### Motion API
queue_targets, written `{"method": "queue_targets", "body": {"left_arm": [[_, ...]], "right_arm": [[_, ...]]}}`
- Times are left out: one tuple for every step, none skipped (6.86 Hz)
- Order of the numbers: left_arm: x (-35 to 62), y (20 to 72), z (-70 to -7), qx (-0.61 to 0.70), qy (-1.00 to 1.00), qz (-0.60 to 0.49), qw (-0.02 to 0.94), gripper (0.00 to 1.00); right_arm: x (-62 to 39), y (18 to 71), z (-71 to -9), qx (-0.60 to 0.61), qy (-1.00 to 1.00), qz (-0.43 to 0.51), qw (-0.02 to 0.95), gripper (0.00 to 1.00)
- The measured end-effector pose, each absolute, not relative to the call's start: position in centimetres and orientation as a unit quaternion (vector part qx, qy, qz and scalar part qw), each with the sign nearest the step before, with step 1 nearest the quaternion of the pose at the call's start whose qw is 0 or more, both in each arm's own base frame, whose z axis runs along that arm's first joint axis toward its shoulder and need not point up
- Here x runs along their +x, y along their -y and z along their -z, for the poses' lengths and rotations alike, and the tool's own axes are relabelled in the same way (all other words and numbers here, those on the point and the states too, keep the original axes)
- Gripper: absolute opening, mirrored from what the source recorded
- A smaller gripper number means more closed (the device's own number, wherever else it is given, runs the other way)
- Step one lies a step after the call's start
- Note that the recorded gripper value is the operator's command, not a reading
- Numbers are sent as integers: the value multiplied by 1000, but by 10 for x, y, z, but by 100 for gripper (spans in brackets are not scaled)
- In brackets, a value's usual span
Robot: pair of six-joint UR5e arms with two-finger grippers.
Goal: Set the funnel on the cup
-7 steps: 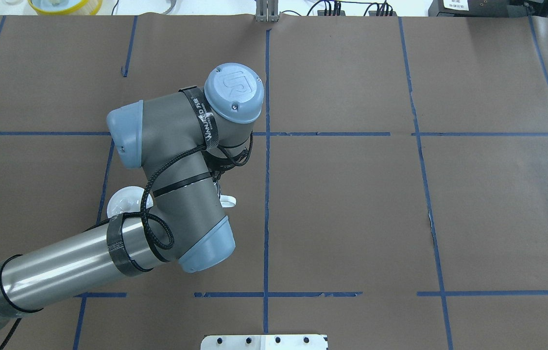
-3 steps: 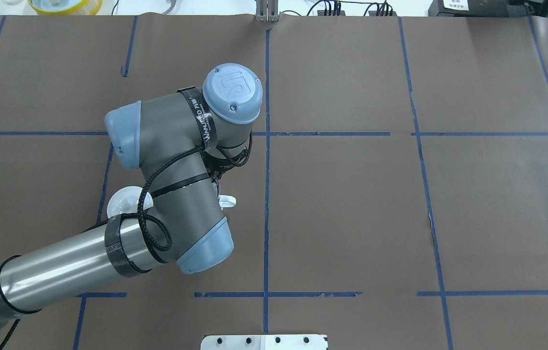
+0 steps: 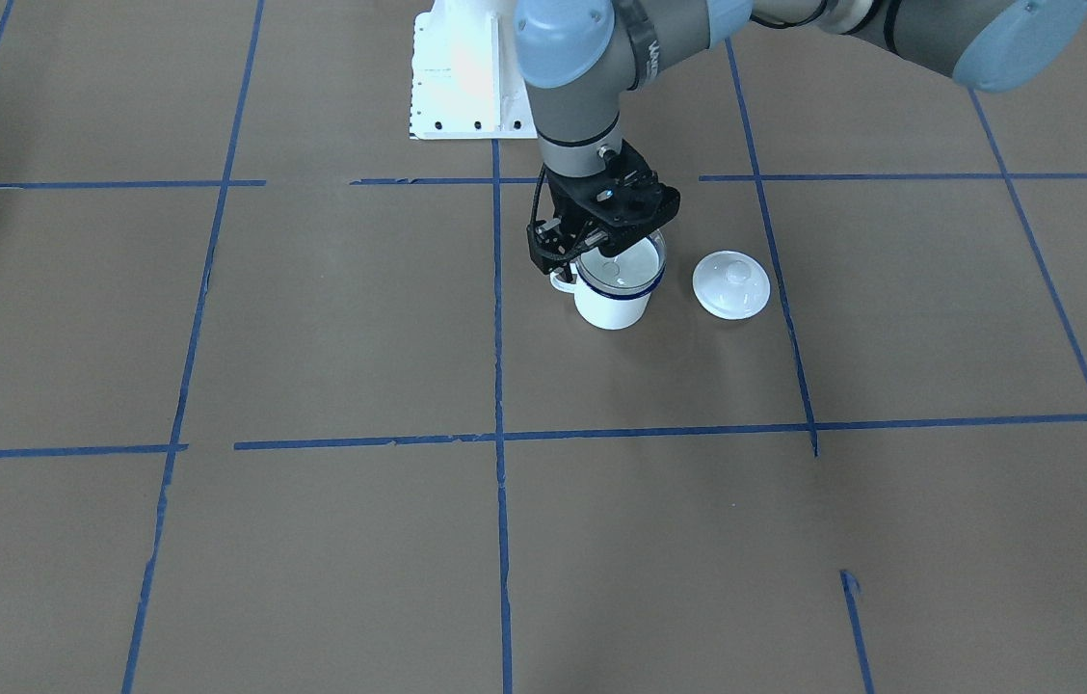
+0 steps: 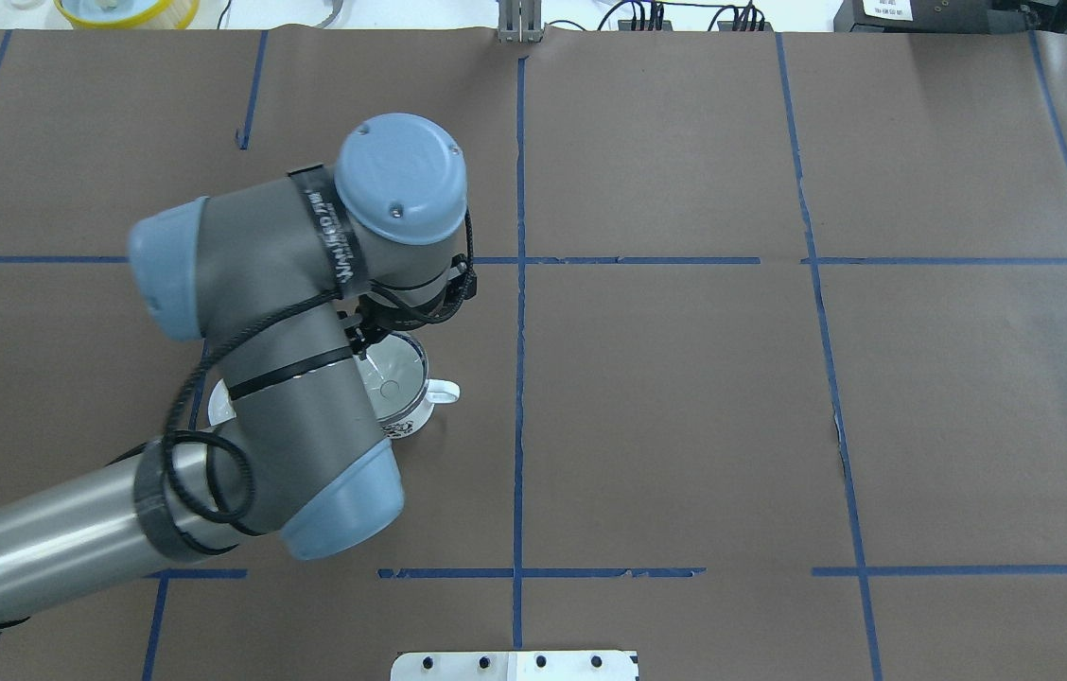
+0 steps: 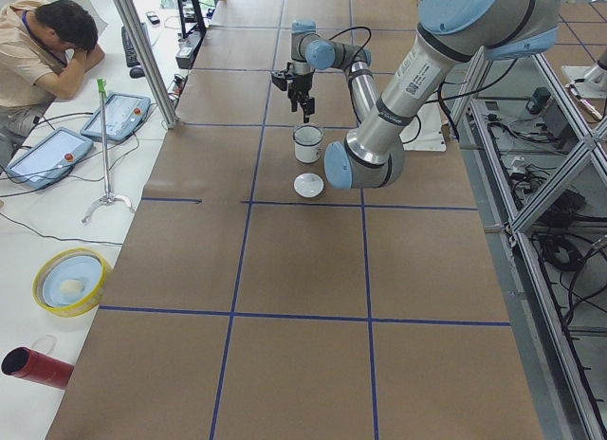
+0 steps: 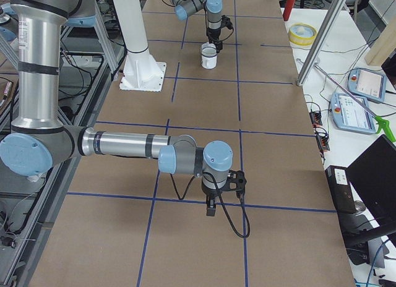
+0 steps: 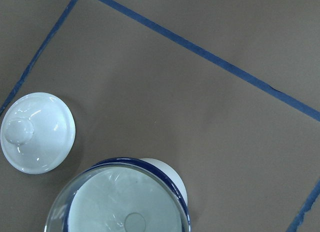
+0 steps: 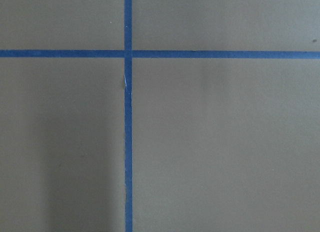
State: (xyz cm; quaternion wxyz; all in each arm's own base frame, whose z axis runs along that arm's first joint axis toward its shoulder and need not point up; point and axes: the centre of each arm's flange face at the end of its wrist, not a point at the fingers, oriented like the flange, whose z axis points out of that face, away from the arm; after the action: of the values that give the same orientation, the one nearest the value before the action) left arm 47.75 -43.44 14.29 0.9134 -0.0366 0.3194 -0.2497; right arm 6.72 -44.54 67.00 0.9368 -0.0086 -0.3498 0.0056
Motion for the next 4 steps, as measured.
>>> {"method": "queue_targets", "body": {"left_arm": [[428, 434, -140, 0, -349, 206, 914, 100], [371, 447, -146, 37, -368, 154, 916, 100], [314, 469, -167, 58, -377, 102, 919, 100], [253, 496, -199, 78, -375, 56, 922, 100]], "right_arm": [[67, 445, -670, -9, 350, -6, 937, 100], [67, 445, -670, -9, 350, -6, 937, 100], [67, 445, -670, -9, 350, -6, 937, 100], [67, 445, -670, -9, 350, -6, 937, 100]]}}
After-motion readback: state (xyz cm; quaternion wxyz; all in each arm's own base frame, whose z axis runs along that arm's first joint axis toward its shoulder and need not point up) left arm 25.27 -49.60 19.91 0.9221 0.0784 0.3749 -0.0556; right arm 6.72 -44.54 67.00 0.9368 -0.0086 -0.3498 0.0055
